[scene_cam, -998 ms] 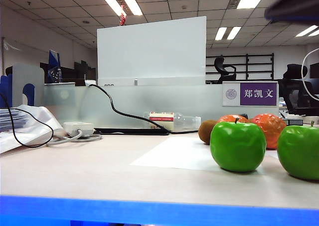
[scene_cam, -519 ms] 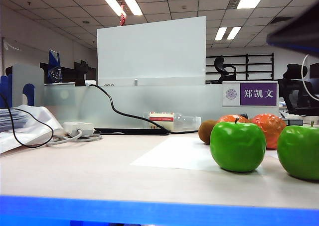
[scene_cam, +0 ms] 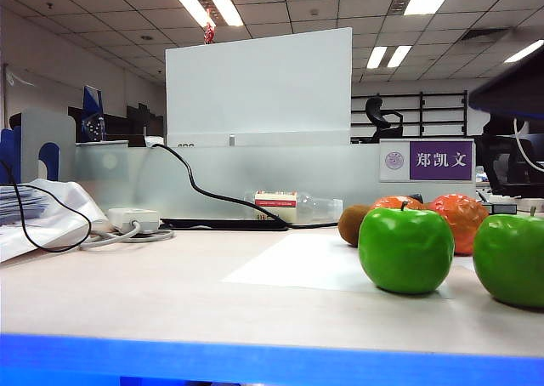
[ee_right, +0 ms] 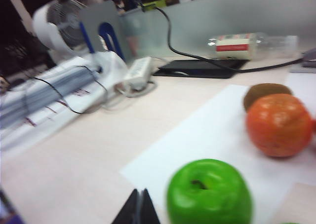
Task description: Put the same fruits together.
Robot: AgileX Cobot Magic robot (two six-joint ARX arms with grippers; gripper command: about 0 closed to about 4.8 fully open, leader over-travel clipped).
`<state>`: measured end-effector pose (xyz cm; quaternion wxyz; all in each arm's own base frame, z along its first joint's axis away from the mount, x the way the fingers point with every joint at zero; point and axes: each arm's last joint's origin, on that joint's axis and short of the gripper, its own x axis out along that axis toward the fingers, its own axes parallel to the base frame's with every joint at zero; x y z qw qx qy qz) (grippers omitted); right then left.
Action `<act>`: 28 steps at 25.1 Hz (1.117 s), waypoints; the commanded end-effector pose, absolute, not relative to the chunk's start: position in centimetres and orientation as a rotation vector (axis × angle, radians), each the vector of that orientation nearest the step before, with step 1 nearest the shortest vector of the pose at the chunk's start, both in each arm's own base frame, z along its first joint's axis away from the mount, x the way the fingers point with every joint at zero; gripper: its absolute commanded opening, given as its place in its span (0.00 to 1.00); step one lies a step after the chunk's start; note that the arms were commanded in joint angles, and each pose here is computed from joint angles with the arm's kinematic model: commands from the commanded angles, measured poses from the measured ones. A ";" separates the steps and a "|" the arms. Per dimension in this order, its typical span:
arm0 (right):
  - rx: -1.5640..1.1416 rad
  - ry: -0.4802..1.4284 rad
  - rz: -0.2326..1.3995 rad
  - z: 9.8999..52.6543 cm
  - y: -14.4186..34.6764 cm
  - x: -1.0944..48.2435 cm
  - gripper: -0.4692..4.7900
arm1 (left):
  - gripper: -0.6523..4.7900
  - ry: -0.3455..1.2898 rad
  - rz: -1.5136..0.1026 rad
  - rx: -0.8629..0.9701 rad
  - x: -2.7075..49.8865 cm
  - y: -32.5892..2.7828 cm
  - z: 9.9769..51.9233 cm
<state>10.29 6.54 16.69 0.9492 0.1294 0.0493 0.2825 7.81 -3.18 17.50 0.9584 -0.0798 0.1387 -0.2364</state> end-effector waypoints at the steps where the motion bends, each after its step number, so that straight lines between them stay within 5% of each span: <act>1: 0.188 0.081 0.534 16.6 6.1 10.6 0.08 | 0.11 0.284 -0.479 -0.142 8.2 -3.3 16.2; 10: 0.127 0.032 0.397 16.9 4.6 11.3 0.08 | 0.11 0.096 -0.483 -0.013 9.0 -3.5 15.7; 28: 0.134 0.000 0.279 17.1 3.3 11.8 0.08 | 0.11 0.087 -0.485 0.016 9.0 -3.5 15.7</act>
